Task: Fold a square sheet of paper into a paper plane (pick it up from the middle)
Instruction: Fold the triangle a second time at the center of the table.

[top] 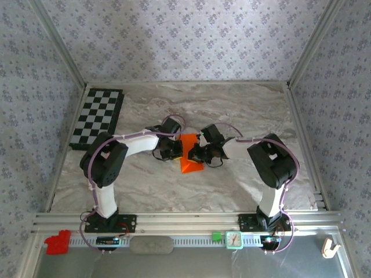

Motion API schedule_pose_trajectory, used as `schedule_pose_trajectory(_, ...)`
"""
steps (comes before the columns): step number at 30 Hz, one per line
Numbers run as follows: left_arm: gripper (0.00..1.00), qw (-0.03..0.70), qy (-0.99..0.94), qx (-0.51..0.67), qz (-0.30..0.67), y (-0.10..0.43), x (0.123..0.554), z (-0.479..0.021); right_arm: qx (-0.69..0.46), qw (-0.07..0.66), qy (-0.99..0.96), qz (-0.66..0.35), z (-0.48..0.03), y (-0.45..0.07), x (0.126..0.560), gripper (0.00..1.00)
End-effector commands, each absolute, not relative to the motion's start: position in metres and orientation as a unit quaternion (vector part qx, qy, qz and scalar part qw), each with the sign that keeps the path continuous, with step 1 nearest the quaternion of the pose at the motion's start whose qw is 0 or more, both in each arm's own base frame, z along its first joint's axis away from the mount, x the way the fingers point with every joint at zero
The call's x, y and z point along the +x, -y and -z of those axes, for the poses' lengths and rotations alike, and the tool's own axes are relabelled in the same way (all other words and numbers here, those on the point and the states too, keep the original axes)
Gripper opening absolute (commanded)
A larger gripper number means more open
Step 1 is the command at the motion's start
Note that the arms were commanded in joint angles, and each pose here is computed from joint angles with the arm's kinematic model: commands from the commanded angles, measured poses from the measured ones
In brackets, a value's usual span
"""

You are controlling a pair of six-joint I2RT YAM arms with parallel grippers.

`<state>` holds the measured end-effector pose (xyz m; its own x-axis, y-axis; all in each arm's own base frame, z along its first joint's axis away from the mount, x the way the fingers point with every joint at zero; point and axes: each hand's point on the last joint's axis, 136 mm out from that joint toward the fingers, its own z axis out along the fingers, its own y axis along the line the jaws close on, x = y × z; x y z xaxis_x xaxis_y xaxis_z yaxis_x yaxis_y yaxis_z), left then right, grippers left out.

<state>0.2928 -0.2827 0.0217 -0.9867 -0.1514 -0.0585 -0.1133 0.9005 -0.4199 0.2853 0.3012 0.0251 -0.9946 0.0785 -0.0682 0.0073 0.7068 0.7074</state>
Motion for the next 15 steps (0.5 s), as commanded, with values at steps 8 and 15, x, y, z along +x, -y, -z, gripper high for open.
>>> schedule_pose_trajectory(8,0.00,0.081,-0.962,-0.062,0.252,0.294,0.302,-0.055,0.088,0.016,-0.955,-0.283,0.027,-0.267,0.266,0.04)
schedule_pose_trajectory(15,0.14,0.079,-0.935,-0.098,0.331,0.305,0.278,-0.075,0.128,0.008,-0.962,-0.240,0.042,-0.251,0.261,0.04)
